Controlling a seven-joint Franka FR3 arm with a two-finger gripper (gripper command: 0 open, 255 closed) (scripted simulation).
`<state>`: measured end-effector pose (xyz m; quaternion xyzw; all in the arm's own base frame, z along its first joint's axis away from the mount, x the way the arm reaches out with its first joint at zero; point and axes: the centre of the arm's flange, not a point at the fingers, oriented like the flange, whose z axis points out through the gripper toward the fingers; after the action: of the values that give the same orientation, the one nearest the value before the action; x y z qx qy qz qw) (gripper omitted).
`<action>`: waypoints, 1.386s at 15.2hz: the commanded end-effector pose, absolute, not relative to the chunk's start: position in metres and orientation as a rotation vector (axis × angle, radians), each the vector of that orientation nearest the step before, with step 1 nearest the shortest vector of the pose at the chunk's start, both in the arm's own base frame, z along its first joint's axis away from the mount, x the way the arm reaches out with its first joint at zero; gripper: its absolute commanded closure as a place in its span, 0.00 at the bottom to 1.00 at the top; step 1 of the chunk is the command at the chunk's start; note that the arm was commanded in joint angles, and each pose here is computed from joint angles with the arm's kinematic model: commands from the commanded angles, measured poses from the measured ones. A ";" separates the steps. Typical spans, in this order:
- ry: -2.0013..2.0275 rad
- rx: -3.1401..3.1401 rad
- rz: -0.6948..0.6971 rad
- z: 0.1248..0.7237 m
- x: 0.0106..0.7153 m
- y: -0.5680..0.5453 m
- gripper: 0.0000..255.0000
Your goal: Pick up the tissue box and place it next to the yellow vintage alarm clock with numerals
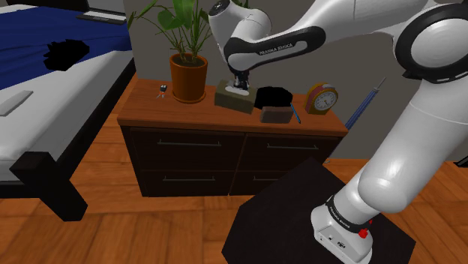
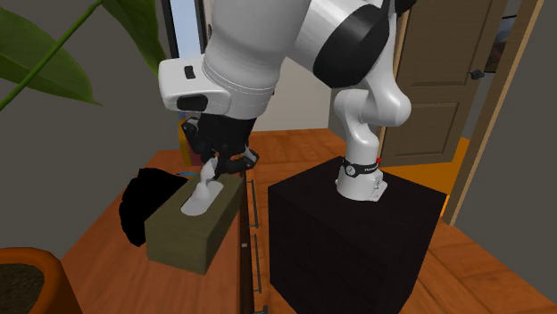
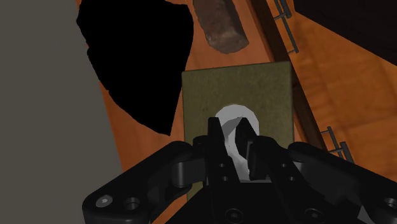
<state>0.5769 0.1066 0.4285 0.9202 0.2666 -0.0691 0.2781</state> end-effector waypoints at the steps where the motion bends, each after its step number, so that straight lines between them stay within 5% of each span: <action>1: 0.716 2.470 -0.186 0.440 0.576 0.107 1.00; 21: 0.716 2.470 -0.186 0.546 0.576 0.107 1.00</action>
<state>0.5760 0.1064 0.5399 0.9202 0.2667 -0.0691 0.2780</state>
